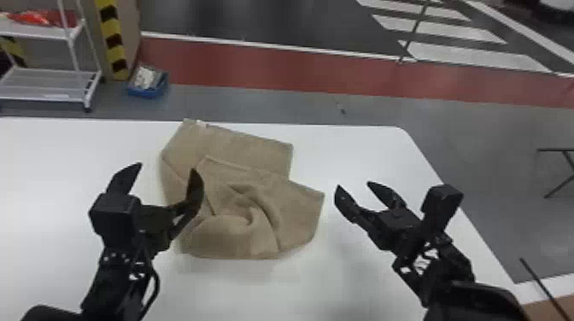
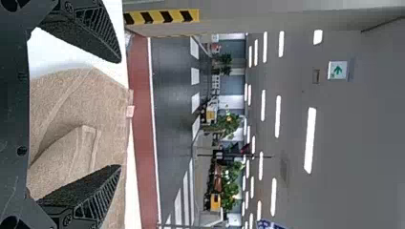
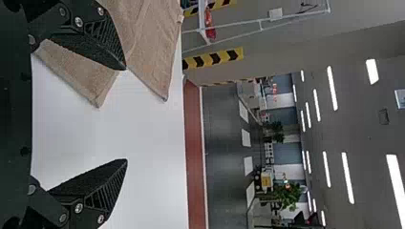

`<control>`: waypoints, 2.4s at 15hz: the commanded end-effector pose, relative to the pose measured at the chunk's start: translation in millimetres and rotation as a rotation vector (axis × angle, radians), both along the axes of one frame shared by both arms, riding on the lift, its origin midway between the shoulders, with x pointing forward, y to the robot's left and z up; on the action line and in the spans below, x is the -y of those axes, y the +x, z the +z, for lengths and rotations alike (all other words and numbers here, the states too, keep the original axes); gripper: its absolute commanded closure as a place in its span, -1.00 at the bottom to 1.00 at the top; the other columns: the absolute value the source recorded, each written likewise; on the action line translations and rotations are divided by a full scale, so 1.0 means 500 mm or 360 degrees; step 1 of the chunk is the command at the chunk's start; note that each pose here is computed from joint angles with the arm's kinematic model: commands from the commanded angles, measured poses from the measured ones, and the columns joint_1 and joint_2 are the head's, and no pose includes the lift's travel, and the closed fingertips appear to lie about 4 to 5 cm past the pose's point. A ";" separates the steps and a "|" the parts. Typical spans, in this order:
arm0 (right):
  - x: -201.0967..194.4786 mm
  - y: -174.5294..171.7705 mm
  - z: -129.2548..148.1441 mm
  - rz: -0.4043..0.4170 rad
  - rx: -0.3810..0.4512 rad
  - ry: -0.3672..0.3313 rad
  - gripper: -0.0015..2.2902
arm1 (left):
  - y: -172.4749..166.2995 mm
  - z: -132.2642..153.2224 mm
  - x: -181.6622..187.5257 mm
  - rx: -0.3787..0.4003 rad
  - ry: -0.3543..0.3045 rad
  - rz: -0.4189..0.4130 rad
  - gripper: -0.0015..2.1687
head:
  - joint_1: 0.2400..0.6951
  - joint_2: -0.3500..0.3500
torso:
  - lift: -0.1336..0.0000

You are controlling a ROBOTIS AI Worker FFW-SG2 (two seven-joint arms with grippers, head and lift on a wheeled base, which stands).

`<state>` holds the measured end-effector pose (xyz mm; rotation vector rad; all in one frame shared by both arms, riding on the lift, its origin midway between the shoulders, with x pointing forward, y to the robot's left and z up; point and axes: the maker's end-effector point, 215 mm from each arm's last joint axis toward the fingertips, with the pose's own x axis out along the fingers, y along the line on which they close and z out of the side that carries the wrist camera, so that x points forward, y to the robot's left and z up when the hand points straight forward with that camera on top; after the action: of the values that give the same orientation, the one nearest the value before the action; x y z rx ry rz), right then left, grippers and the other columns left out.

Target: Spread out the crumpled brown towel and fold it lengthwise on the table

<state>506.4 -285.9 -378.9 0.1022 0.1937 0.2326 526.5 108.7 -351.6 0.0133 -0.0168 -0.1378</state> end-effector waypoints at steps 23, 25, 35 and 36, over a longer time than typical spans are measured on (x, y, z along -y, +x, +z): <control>-0.582 0.172 -0.130 0.0858 -0.0514 -0.0171 -0.50 | -0.024 0.114 -0.369 0.0227 -0.0104 0.0413 -0.90 | 1.00 0.83 | -0.86; -0.576 0.163 -0.146 0.0856 -0.0591 -0.0170 0.00 | -0.023 0.112 -0.364 0.0221 -0.0103 0.0406 -0.90 | 1.00 0.82 | -0.86; -0.504 0.134 0.031 0.0788 -0.0219 0.0045 0.79 | -0.020 0.109 -0.330 0.0215 -0.0109 0.0362 -0.90 | 1.00 0.78 | -0.86; -0.452 0.132 0.068 0.0727 -0.0163 0.0050 0.79 | -0.019 0.109 -0.328 0.0216 -0.0108 0.0358 -0.90 | 1.00 0.76 | -0.86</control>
<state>574.7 -29.4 -368.9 0.0897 0.3656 0.7260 516.5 274.7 -296.6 -0.0432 -0.1562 0.0919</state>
